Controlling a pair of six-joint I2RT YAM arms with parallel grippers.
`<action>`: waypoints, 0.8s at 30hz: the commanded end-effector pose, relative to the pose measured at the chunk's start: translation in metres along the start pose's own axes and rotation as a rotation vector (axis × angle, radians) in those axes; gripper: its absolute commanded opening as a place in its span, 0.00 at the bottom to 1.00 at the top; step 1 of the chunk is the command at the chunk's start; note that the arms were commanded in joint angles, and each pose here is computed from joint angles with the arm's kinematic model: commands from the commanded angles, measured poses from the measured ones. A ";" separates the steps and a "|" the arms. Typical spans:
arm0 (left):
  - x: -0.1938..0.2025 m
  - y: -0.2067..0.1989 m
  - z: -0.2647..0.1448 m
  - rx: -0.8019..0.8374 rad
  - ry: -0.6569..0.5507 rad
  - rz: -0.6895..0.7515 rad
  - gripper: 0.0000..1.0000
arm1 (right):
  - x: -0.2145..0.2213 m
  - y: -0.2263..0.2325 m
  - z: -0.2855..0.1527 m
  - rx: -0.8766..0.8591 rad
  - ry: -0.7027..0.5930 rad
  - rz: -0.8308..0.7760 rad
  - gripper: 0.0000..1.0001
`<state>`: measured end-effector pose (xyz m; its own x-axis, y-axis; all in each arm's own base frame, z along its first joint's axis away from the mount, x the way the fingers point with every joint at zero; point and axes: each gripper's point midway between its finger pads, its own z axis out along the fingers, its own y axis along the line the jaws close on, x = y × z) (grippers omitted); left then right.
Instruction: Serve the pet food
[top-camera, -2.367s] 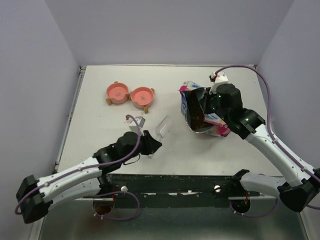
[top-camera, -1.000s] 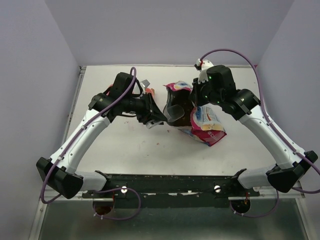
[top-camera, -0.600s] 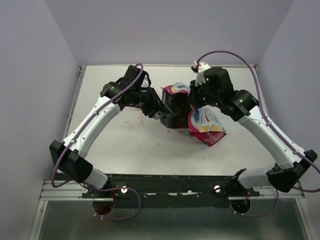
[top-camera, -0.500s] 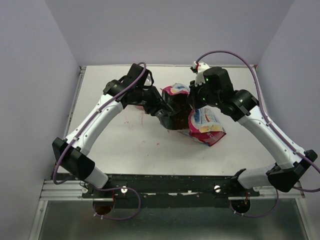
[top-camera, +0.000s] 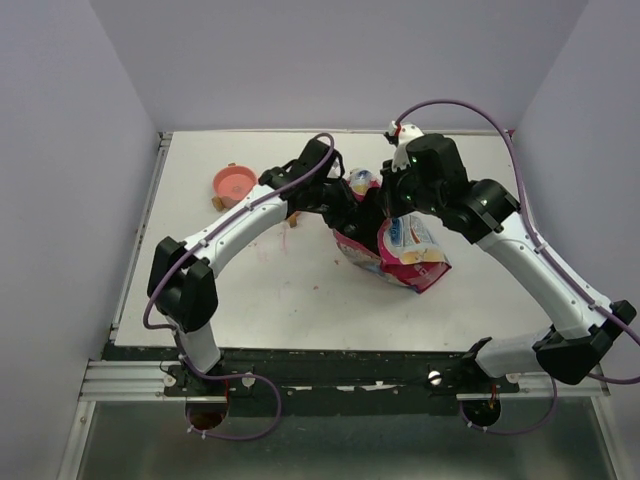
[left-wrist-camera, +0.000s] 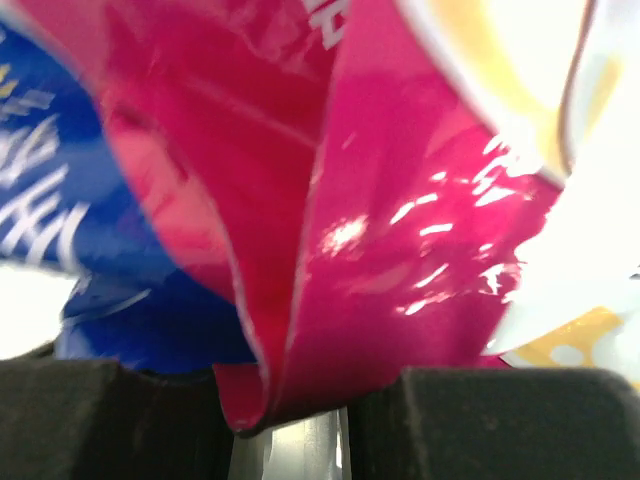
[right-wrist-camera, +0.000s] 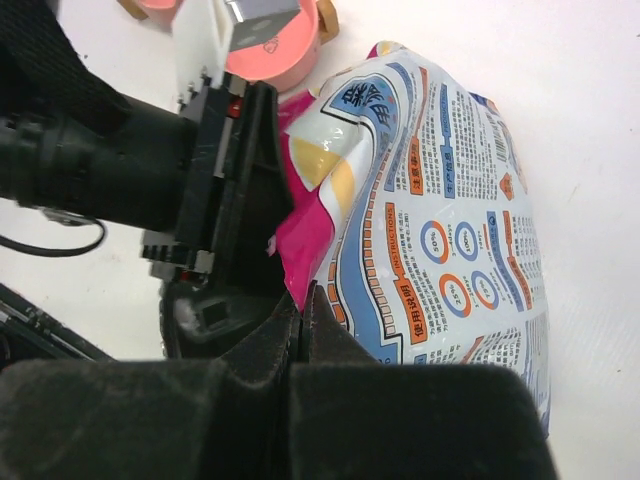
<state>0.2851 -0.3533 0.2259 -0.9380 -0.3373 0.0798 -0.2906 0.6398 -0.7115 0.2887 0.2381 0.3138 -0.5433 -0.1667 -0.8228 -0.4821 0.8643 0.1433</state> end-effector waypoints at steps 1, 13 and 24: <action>-0.030 -0.023 0.047 0.240 -0.039 0.128 0.00 | -0.033 0.022 -0.036 -0.094 -0.146 0.054 0.01; 0.007 -0.047 -0.031 0.689 -0.060 0.490 0.00 | -0.013 -0.023 -0.045 0.143 -0.157 0.157 0.01; 0.049 -0.031 -0.074 0.778 -0.025 0.564 0.00 | -0.029 -0.061 -0.060 0.369 -0.219 0.183 0.00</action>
<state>0.2521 -0.3476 0.2720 -0.9413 -0.1597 -0.2976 0.2697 0.1749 -0.9469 0.2932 0.1803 0.3224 -0.5150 0.0166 -0.8570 -0.1592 0.9806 0.1146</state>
